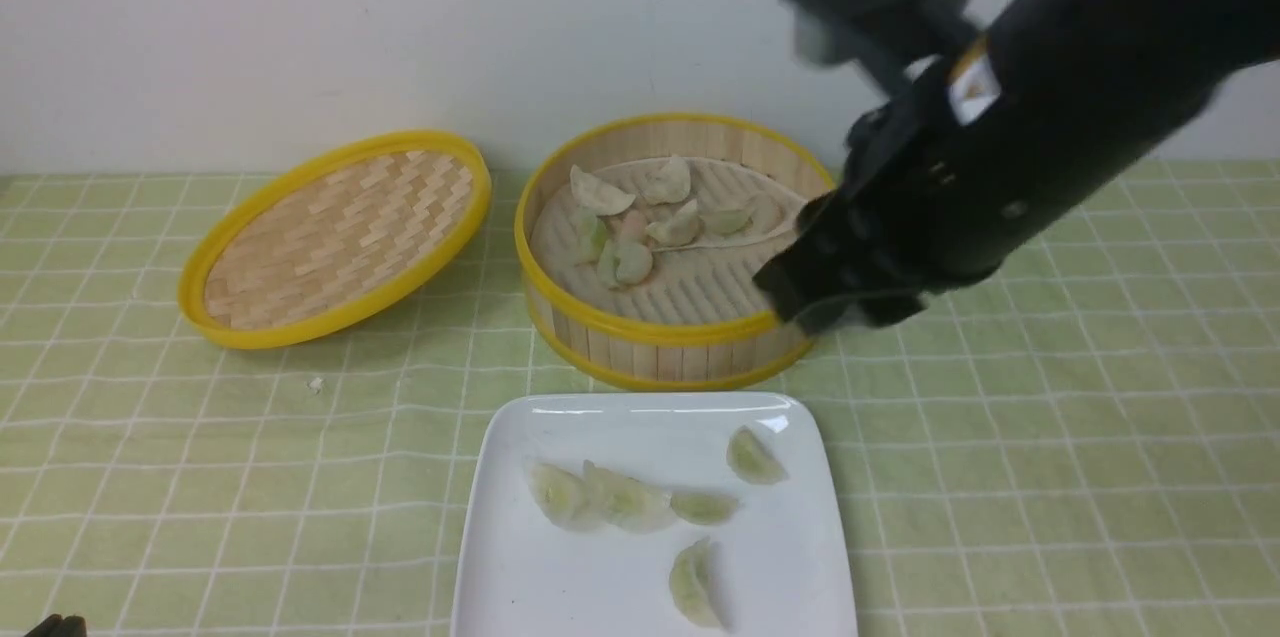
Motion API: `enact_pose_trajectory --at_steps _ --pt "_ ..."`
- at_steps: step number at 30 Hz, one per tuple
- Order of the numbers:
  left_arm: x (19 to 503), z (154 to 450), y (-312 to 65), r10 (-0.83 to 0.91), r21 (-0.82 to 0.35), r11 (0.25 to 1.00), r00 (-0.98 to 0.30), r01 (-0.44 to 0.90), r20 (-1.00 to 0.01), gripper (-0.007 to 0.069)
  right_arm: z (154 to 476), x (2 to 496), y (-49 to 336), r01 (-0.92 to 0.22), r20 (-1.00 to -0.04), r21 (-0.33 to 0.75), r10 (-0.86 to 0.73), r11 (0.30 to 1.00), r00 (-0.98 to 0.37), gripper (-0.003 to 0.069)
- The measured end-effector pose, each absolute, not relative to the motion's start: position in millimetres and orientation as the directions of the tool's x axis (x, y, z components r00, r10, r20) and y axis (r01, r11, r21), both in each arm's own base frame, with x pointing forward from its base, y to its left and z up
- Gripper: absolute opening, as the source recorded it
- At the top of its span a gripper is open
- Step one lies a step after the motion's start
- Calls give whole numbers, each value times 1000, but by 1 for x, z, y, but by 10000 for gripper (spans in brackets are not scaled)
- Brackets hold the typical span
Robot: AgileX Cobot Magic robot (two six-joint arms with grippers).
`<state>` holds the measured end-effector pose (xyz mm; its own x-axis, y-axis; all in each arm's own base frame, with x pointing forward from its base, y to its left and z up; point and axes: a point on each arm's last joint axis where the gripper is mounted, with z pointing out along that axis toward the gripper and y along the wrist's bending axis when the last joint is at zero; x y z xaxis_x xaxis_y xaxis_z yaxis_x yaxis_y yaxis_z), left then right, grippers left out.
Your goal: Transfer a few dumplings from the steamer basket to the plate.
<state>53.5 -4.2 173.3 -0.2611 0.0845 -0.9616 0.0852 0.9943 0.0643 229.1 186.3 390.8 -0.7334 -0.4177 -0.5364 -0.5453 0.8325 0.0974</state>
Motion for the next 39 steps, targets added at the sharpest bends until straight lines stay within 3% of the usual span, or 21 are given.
enact_pose_trajectory --at_steps 4,8,11,17,24,34,39 --pt "53 173 -4 85 64 994 -261 85 -962 -6 450 176 140 -528 -703 114 -307 842 -642 8" --pt "53 173 -4 85 64 994 -261 85 -962 -6 483 125 96 -514 -816 133 -201 848 -542 -12" --pt "53 173 -4 85 64 994 -261 85 -962 -6 485 94 69 -511 -878 143 -130 848 -461 -14" --pt "53 173 -4 85 64 994 -261 85 -962 -6 446 33 17 -539 -986 129 48 832 -162 -15" --pt "53 173 -4 85 64 994 -261 85 -962 -6 376 14 4 -593 -973 115 211 797 96 -15" --pt "53 173 -4 85 64 994 -261 85 -962 -6 315 33 24 -626 -964 172 260 760 51 -15" --pt "53 173 -4 85 64 994 -261 85 -962 -6 308 35 26 -624 -967 176 251 761 33 -15"
